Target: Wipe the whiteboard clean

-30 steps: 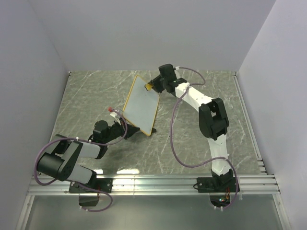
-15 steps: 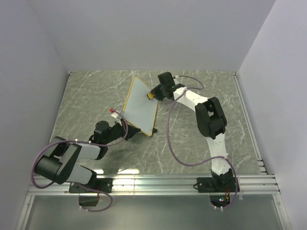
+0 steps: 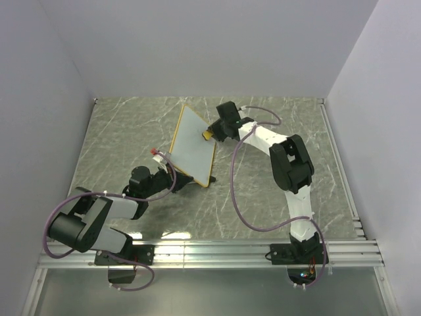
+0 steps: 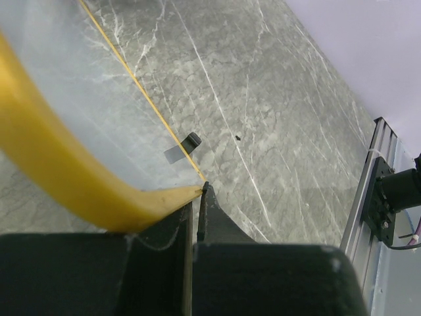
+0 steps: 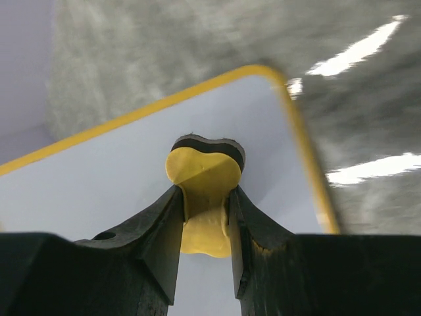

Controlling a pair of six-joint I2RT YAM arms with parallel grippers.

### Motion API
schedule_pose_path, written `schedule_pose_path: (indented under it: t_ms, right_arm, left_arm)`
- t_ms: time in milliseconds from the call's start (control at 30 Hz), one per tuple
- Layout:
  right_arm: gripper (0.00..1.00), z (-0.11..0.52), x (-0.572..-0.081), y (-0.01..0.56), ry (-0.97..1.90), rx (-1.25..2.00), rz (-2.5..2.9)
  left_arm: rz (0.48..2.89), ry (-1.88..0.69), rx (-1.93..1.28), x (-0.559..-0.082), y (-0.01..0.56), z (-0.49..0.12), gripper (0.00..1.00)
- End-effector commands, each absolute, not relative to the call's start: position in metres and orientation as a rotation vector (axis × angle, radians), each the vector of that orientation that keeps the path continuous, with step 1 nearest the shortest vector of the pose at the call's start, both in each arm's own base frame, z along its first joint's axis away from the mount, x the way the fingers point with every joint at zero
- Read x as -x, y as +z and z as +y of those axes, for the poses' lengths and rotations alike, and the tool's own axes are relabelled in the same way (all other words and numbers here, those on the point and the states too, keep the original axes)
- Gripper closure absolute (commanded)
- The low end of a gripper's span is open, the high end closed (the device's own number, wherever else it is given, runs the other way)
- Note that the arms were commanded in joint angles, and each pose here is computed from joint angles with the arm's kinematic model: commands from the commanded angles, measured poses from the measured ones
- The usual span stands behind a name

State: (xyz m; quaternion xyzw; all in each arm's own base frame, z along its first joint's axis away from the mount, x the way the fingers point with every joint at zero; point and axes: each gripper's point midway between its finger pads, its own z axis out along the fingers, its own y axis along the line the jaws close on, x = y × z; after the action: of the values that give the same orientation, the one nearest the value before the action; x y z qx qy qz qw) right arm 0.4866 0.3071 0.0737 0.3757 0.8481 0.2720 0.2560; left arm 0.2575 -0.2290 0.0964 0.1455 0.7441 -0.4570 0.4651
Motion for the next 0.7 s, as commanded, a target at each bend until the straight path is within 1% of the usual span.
schedule_pose_path:
  t_ms: [0,67,300,533,567,667]
  right_arm:
    - [1.00,0.343,-0.502,0.121,0.869,-0.952,2.243]
    - [1.00,0.352,-0.511,0.140,0.915,-0.948,2.213]
    - [1.00,0.369,-0.509,0.151,0.970,-0.963,2.199]
    - [1.00,0.352,-0.490,0.105,0.866,-0.984,2.277]
    - [1.00,0.345,-0.484,0.090,0.826,-0.997,2.300]
    - [1.00,0.327,-0.477,0.070,0.772,-1.028,2.321]
  left_arm:
    - [1.855,-1.159,-0.452,-0.242,0.086,-0.238,1.00]
    - [1.853,-1.160,-0.454,-0.242,0.087,-0.238,1.00]
    - [1.855,-1.147,-0.454,-0.242,0.086,-0.238,1.00]
    - [1.852,-1.131,-0.452,-0.242,0.089,-0.236,1.00]
    - [1.848,-1.131,-0.456,-0.242,0.089,-0.237,1.00]
    - [1.848,-1.126,-0.461,-0.240,0.090,-0.237,1.00]
